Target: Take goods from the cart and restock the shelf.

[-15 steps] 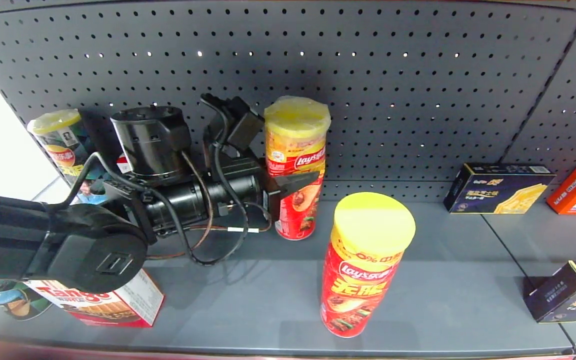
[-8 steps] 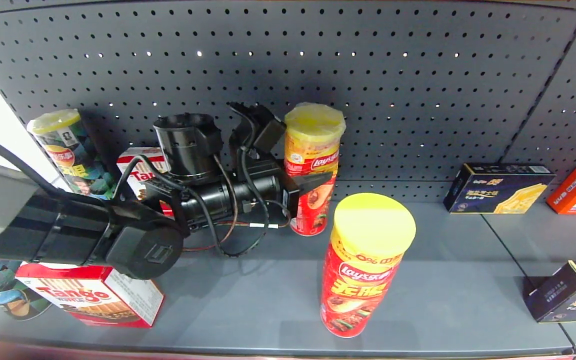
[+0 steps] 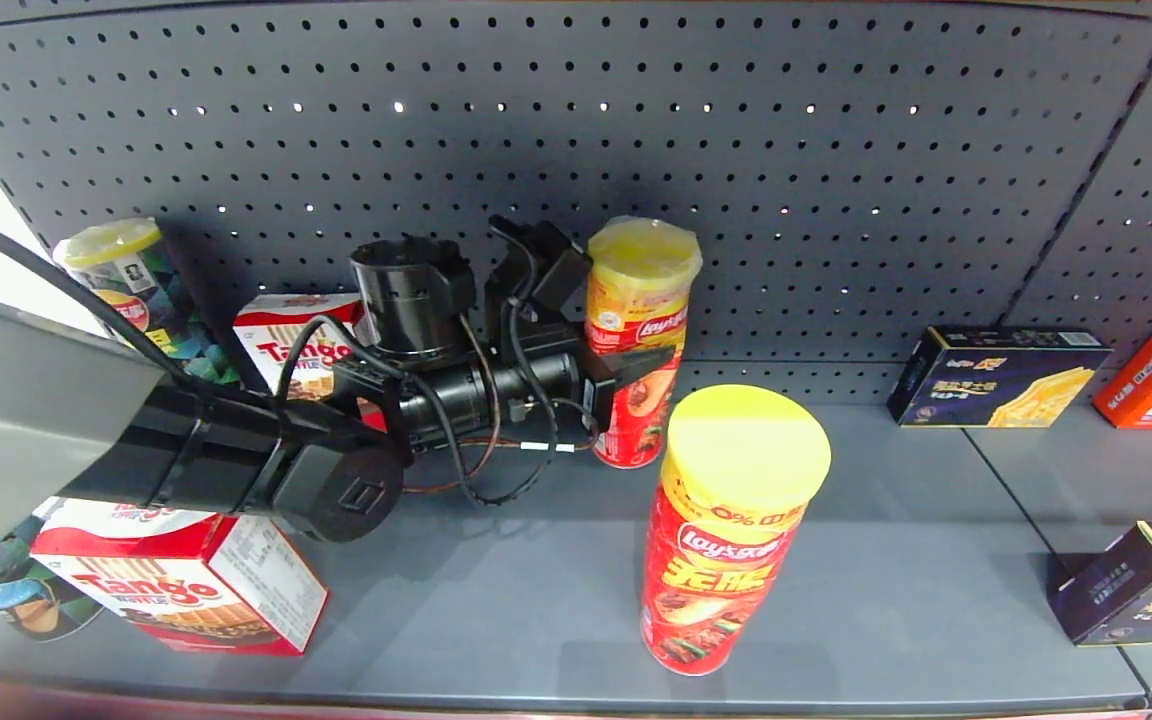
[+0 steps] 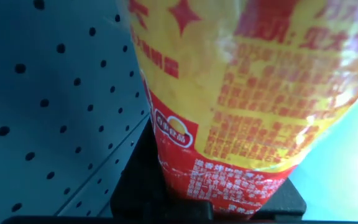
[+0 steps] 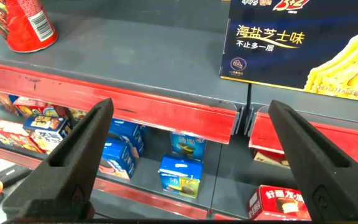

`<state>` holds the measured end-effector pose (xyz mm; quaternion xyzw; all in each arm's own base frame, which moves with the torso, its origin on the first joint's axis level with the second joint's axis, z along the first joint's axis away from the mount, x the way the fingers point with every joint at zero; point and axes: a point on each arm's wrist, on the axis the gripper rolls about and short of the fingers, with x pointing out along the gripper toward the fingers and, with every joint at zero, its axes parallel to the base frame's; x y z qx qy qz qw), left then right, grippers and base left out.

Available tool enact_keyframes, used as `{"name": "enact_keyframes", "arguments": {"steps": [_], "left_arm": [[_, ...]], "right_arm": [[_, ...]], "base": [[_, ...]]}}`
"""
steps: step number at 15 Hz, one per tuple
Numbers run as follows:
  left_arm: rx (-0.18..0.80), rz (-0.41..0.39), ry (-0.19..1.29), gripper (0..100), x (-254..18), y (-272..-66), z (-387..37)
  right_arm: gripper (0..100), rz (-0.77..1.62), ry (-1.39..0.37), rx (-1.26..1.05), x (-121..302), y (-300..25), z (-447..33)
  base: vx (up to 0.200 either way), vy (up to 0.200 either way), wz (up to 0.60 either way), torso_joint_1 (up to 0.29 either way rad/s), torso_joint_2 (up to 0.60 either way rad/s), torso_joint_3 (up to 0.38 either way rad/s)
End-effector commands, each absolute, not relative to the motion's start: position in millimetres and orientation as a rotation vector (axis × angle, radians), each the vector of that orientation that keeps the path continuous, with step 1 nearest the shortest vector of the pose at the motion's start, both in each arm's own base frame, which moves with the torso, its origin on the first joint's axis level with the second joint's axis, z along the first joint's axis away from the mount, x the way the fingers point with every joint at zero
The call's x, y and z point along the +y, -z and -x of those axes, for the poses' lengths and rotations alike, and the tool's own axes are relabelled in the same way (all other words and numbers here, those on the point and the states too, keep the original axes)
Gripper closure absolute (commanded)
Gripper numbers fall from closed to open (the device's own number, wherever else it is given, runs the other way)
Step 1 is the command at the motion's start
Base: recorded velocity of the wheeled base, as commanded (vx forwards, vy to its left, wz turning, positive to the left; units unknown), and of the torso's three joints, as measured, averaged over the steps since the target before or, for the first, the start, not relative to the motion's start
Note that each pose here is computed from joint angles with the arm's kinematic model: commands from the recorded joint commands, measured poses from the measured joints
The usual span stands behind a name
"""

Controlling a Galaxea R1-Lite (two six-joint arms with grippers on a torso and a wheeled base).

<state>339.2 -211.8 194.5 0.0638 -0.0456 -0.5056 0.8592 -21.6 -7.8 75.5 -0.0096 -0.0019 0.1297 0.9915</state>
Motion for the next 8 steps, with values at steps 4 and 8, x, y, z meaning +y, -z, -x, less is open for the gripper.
{"name": "enact_keyframes", "arguments": {"steps": [4, 8], "left_arm": [[-0.078, -0.136, 1.073, 100, -218, -185, -342], [-0.073, -0.135, 1.08, 100, -221, -180, -341]], "right_arm": [[0, 0.02, -0.261, -0.003, -8, -75, 21], [0, 0.02, -0.261, -0.004, -8, -76, 21]], "base": [[0.0, 0.0, 0.0, 0.0, 0.0, 0.0], [0.0, 0.0, 0.0, 0.0, 0.0, 0.0]]}}
